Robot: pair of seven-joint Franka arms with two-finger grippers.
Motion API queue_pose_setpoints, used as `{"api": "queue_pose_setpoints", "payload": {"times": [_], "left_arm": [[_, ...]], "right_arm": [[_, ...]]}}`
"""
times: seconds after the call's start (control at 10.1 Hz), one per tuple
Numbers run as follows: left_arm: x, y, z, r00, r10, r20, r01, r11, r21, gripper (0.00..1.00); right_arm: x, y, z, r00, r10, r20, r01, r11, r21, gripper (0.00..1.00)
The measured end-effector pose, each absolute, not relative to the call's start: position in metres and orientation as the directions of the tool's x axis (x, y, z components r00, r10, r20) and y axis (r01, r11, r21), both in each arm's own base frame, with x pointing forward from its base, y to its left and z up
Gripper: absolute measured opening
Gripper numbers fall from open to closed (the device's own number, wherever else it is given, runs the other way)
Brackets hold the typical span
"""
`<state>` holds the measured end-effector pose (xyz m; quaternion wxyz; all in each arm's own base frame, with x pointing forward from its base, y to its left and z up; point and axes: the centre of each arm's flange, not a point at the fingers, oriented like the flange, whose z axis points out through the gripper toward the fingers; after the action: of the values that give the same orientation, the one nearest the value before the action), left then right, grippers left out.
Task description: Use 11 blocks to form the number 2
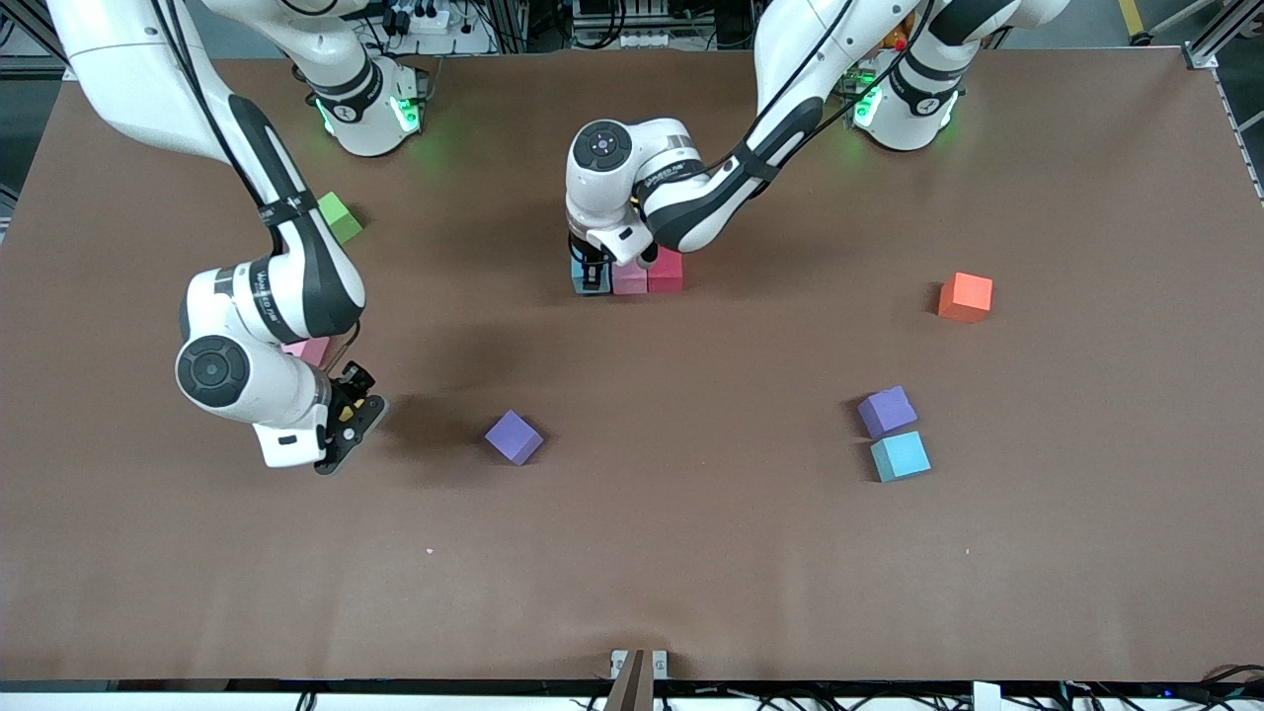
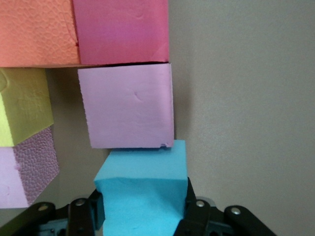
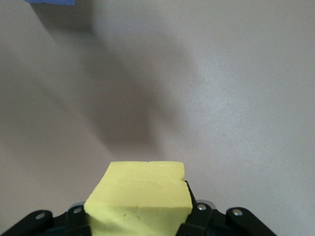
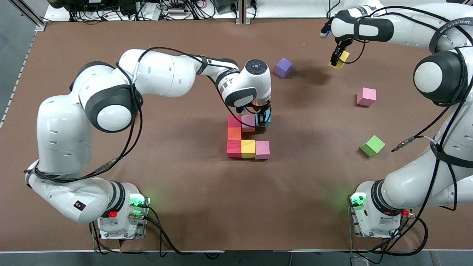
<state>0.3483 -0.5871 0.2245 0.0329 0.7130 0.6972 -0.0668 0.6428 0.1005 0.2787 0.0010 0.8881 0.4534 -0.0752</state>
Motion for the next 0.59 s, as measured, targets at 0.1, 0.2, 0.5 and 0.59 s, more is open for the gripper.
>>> {"api": "queue_pose_setpoints", "payload": {"times": [0.1, 0.2, 0.5, 0.59], "left_arm": [[0.348, -0.587, 0.223, 0.020, 0.990, -0.142, 0.999, -0.027, -0.046, 0.59], [0.348, -0.587, 0.220, 0.020, 0.990, -0.140, 0.998, -0.027, -0.049, 0.59], [0.348, -0.585, 0.211, 0.018, 0.991, -0.133, 0.998, -0.025, -0.057, 0.59], [0.348, -0.585, 0.211, 0.018, 0.991, -0.133, 0.998, -0.026, -0.057, 0.59]], "right_arm": [[0.641, 0.100, 0.277, 0.578, 0.803, -0.145, 0.803, -0.592, -0.074, 0.59], [0.641, 0.100, 0.277, 0.585, 0.797, -0.150, 0.796, -0.600, -0.077, 0.59], [0.640, 0.101, 0.277, 0.598, 0.786, -0.153, 0.786, -0.613, -0.076, 0.59], [0.640, 0.101, 0.277, 0.604, 0.782, -0.154, 0.782, -0.619, -0.075, 0.59]]}}
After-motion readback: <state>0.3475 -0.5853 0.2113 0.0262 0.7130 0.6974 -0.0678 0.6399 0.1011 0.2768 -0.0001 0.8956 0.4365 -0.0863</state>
